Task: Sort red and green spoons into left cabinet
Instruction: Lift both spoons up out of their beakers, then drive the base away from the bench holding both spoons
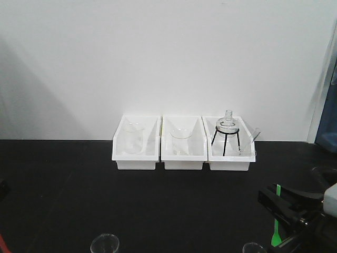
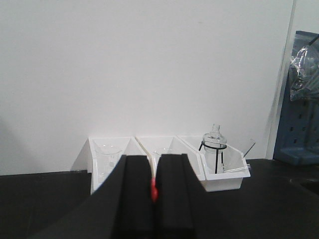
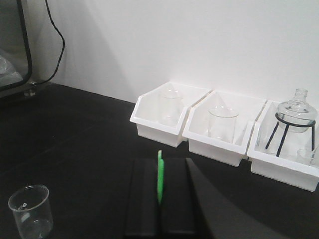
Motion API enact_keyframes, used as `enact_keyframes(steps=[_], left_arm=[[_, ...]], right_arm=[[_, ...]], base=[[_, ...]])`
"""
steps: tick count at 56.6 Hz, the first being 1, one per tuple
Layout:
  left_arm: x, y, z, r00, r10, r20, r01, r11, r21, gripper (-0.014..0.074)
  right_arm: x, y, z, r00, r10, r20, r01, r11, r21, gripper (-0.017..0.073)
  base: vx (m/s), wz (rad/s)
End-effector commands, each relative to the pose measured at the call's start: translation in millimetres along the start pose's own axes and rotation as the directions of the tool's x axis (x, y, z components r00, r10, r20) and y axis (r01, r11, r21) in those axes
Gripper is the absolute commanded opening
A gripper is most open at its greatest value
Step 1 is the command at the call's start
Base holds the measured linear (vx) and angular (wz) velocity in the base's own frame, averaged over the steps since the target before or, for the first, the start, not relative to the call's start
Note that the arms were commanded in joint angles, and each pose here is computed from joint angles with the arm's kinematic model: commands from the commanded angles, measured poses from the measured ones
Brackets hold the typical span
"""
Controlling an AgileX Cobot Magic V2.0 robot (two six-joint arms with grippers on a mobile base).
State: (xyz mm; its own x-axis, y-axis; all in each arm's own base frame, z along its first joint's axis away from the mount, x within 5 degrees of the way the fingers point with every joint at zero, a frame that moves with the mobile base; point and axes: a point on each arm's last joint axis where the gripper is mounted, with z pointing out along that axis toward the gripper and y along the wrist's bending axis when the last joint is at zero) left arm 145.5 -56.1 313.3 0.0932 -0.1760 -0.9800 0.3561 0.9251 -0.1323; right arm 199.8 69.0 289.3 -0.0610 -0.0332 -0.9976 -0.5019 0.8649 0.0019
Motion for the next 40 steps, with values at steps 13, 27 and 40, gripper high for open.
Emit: enact_keyframes(steps=[13, 27, 40], left_arm=[[-15.4, -1.6, 0.8, 0.995, -0.002, 0.097, 0.002, 1.0, 0.006, 0.0], [-15.4, -1.6, 0.8, 0.995, -0.002, 0.097, 0.002, 1.0, 0.006, 0.0], [-15.4, -1.6, 0.8, 0.995, -0.002, 0.097, 0.002, 1.0, 0.006, 0.0]], right_arm=[[-17.8, 3.0, -2.0, 0.995, 0.001, 0.1, 0.002, 1.0, -0.031, -0.0006], [-17.8, 3.0, -2.0, 0.995, 0.001, 0.1, 0.002, 1.0, -0.031, -0.0006], [-17.8, 3.0, -2.0, 0.995, 0.001, 0.1, 0.002, 1.0, -0.031, -0.0006]], base=[[0.0, 0.0], [0.0, 0.01], [-0.03, 0.03]])
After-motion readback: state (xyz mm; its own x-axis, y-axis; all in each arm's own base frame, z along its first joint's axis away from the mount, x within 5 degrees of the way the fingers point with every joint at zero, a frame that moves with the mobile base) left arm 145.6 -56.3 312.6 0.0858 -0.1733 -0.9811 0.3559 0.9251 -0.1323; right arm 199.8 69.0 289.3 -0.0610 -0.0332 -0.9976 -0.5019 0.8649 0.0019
